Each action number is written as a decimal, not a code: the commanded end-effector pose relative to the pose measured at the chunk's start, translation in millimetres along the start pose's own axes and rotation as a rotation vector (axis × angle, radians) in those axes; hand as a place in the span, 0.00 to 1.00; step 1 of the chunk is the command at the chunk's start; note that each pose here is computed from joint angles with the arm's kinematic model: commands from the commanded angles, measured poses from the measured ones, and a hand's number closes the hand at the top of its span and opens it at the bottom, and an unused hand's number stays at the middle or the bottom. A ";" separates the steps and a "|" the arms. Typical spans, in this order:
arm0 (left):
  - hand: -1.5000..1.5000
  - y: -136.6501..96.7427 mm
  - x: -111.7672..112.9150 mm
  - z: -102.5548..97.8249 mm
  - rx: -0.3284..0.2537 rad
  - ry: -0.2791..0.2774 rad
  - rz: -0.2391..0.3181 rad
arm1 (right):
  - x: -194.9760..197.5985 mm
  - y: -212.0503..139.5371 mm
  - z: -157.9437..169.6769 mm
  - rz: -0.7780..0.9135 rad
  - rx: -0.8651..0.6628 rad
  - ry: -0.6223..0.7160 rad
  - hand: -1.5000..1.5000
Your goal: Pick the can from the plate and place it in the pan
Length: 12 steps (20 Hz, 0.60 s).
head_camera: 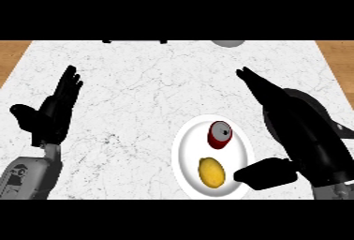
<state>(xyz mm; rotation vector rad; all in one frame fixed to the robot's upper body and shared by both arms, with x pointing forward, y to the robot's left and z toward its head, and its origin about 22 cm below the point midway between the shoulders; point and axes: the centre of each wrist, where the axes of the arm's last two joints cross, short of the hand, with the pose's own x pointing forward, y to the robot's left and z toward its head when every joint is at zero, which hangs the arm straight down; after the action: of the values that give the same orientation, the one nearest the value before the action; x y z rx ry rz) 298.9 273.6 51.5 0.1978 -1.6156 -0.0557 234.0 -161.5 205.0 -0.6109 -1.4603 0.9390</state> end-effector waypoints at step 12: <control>0.50 16.1 -14.8 8.5 0.016 -0.009 0.005 | -13.5 30.9 -37.4 0.060 0.036 0.215 0.00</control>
<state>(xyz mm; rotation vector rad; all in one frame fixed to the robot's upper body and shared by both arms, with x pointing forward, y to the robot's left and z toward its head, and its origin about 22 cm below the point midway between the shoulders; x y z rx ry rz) 294.3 278.6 49.1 0.2047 -1.6164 -0.0508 257.0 -147.1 171.6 -0.6876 -1.3049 0.9019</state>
